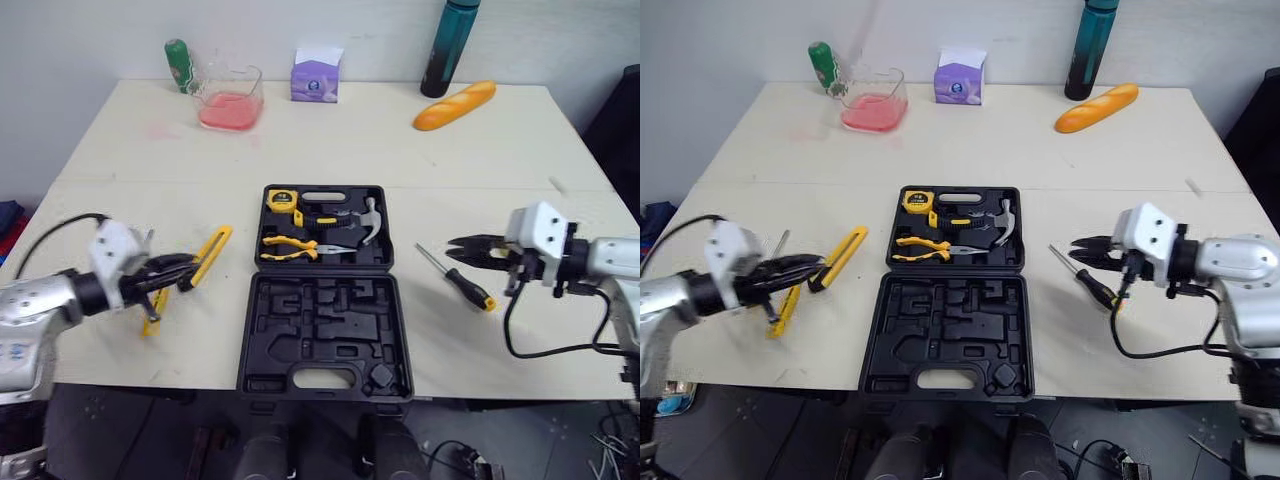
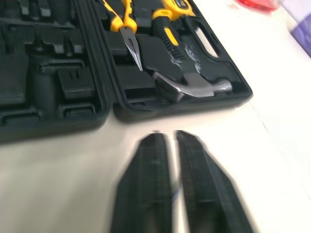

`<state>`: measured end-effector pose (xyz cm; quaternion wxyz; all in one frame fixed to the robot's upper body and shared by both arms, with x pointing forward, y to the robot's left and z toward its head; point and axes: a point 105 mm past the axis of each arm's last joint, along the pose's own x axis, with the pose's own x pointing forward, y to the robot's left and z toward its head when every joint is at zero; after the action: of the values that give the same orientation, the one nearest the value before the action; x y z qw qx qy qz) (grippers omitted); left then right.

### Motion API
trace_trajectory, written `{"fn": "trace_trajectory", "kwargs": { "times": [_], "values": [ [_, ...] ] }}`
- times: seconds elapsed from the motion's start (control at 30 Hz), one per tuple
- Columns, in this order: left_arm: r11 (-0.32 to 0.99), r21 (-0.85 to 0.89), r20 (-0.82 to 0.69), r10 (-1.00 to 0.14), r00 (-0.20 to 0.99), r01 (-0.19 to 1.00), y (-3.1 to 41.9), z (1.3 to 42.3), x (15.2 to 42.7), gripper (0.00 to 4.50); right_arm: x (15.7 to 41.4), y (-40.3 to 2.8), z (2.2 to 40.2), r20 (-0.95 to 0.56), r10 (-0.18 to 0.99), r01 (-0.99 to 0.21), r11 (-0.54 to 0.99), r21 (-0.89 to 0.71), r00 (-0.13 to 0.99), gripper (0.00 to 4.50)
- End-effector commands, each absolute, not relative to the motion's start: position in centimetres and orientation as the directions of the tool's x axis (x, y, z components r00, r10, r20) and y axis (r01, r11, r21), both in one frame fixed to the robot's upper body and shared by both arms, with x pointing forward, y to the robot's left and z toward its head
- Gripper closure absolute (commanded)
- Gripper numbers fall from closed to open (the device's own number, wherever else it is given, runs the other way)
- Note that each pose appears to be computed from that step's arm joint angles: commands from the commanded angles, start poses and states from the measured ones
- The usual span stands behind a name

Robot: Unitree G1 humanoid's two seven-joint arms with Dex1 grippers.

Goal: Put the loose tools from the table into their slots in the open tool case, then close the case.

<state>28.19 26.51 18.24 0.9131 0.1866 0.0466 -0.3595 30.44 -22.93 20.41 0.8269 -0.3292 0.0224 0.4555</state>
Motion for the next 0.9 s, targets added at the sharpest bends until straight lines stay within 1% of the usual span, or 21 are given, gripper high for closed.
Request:
{"fn": "trace_trajectory", "kwargs": {
  "times": [0.03,0.07,0.1,0.13,0.17,0.2,0.3,0.37,0.4,0.43,0.5,0.57,0.7,0.83,0.9],
  "values": [
    [0.738,0.366,-0.138,-0.559,0.818,0.567,30.3,20.7,26.3,2.15,29.4,-27.9,22.6,-0.31,0.64,-0.678,0.471,-0.565,0.703,2.02],
    [0.757,0.368,-0.13,-0.532,0.836,0.539,31.3,20.8,25.9,1.66,29.1,-29.0,22.6,-0.313,0.613,-0.659,0.489,-0.571,0.725,1.46],
    [0.783,0.367,-0.135,-0.489,0.862,0.502,32.8,20.6,25.4,1.24,28.9,-30.4,22.7,-0.311,0.577,-0.629,0.504,-0.592,0.755,0.95],
    [0.814,0.356,-0.143,-0.439,0.887,0.46,34.5,20.2,24.8,0.72,28.6,-31.6,22.8,-0.297,0.551,-0.6,0.522,-0.606,0.78,0.39],
    [0.852,0.347,-0.149,-0.362,0.92,0.392,36.9,19.9,23.8,0.21,28.2,-33.6,23.0,-0.267,0.51,-0.55,0.556,-0.623,0.818,0.0],
    [0.874,0.342,-0.151,-0.31,0.939,0.344,38.5,19.7,23.1,0.06,27.8,-34.9,23.0,-0.245,0.482,-0.515,0.577,-0.634,0.841,0.0],
    [0.903,0.352,-0.141,-0.209,0.968,0.246,41.4,19.7,21.7,0.06,27.1,-37.7,22.9,-0.22,0.406,-0.444,0.617,-0.65,0.887,0.0],
    [0.929,0.349,-0.131,-0.081,0.988,0.122,44.3,19.5,20.4,0.06,26.5,-40.4,22.8,-0.202,0.309,-0.364,0.672,-0.645,0.929,0.0],
    [0.936,0.342,-0.128,-0.042,0.991,0.084,45.2,19.4,19.9,0.06,26.4,-41.3,22.7,-0.197,0.275,-0.336,0.69,-0.641,0.941,0.0],
    [0.943,0.334,-0.12,0.03,0.992,0.012,46.6,19.4,19.2,0.06,26.0,-42.6,22.7,-0.18,0.218,-0.283,0.713,-0.642,0.959,0.0],
    [0.939,0.337,-0.111,0.112,0.988,-0.069,48.3,19.3,18.2,0.06,25.5,-44.1,22.7,-0.159,0.151,-0.219,0.731,-0.646,0.976,0.0],
    [0.932,0.349,-0.122,0.152,0.981,-0.101,49.2,19.0,17.6,0.06,25.0,-45.0,22.4,-0.156,0.112,-0.188,0.737,-0.649,0.981,0.0],
    [0.926,0.348,-0.145,0.205,0.968,-0.144,50.3,18.5,16.7,0.06,24.6,-45.7,21.6,-0.18,0.086,-0.184,0.739,-0.648,0.98,0.0],
    [0.936,0.32,-0.177,0.21,0.961,-0.146,50.8,17.6,16.4,0.06,24.9,-45.2,21.0,-0.192,0.112,-0.211,0.735,-0.644,0.975,0.0],
    [0.942,0.309,-0.17,0.19,0.967,-0.13,50.6,17.7,16.8,0.06,25.8,-44.0,20.9,-0.186,0.159,-0.242,0.728,-0.641,0.97,0.0]
  ]
}}
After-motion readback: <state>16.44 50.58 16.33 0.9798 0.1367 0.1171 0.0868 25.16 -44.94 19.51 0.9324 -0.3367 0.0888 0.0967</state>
